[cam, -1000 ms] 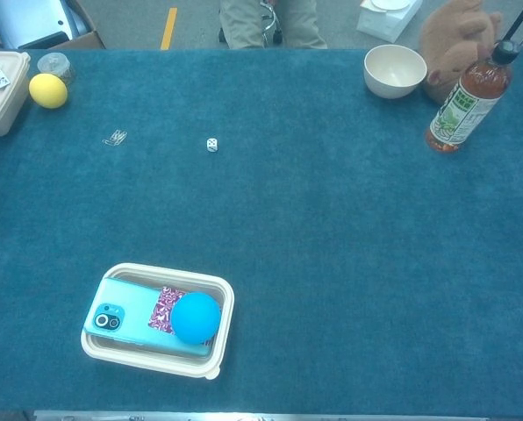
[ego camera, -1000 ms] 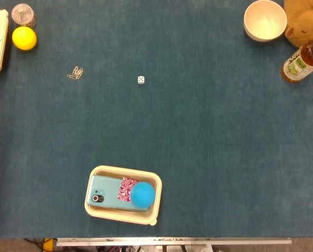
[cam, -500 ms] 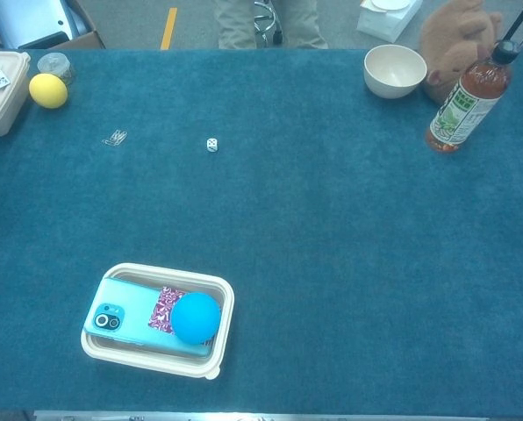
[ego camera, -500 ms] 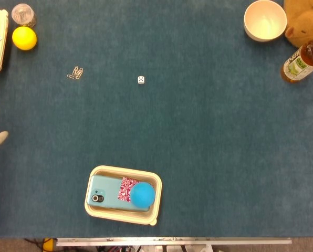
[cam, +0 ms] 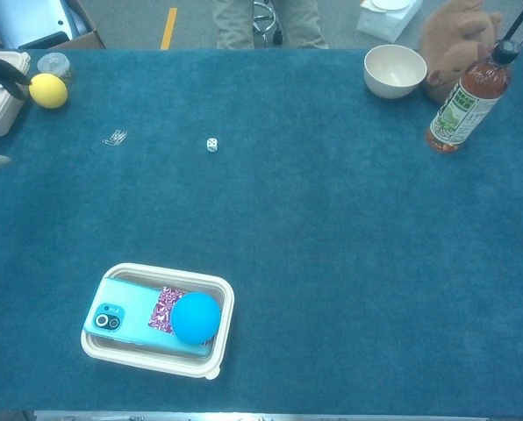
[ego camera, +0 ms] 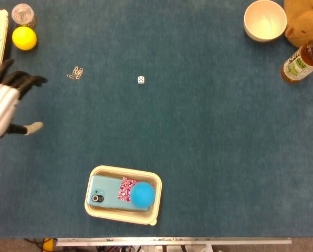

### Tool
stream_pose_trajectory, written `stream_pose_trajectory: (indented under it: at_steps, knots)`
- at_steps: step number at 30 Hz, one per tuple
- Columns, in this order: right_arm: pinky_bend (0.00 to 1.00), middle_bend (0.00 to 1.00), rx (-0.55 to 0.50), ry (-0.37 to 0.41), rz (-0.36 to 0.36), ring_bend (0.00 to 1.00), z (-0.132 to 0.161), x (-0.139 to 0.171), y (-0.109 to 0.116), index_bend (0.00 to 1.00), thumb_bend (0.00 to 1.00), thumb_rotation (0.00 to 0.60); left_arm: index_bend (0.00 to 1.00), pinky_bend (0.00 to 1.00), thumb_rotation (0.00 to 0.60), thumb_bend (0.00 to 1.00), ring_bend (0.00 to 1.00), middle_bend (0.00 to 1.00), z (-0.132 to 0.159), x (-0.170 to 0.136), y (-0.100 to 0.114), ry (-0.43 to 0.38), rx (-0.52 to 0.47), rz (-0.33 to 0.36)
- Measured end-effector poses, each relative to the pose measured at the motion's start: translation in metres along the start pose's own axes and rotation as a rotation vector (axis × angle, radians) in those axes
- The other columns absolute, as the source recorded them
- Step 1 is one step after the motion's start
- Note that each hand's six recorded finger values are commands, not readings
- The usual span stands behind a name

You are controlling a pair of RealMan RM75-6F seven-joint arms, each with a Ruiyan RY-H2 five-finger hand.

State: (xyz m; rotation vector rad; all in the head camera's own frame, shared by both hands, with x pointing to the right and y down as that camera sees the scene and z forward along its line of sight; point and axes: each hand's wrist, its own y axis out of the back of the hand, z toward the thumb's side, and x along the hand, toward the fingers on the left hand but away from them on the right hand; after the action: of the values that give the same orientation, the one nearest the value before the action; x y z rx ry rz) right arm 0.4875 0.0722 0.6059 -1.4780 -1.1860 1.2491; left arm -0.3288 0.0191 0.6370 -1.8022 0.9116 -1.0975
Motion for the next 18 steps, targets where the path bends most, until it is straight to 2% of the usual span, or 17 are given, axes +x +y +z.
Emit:
stream_pose_trajectory:
  at_steps: [2, 4, 8, 13, 18]
  knots:
    - [0.42, 0.33, 0.001, 0.000, 0.005, 0.26, 0.000, -0.001, -0.002, 0.40, 0.29, 0.600, 0.23, 0.25, 0.600, 0.11, 0.36, 0.48, 0.006, 0.011, -0.005, -0.030, 0.012, -0.029]
    - [0.42, 0.33, 0.001, 0.001, 0.009, 0.26, 0.000, -0.002, -0.004, 0.40, 0.29, 0.600, 0.23, 0.32, 0.600, 0.11, 0.39, 0.52, 0.011, 0.020, -0.010, -0.054, 0.025, -0.055]
    - [0.42, 0.33, 0.005, 0.001, 0.016, 0.26, -0.001, -0.004, -0.006, 0.40, 0.29, 0.600, 0.23, 0.49, 0.600, 0.11, 0.54, 0.71, 0.024, 0.041, -0.019, -0.105, 0.056, -0.101]
    - [0.42, 0.33, 0.007, -0.003, 0.020, 0.26, -0.003, -0.006, -0.007, 0.40, 0.29, 0.600, 0.23, 0.71, 0.600, 0.11, 0.70, 0.87, 0.038, 0.063, -0.030, -0.158, 0.095, -0.143]
    - [0.42, 0.33, 0.007, -0.004, 0.025, 0.26, -0.005, -0.008, -0.009, 0.40, 0.29, 0.600, 0.19, 0.80, 0.600, 0.11, 0.79, 0.96, 0.048, 0.081, -0.040, -0.187, 0.115, -0.178]
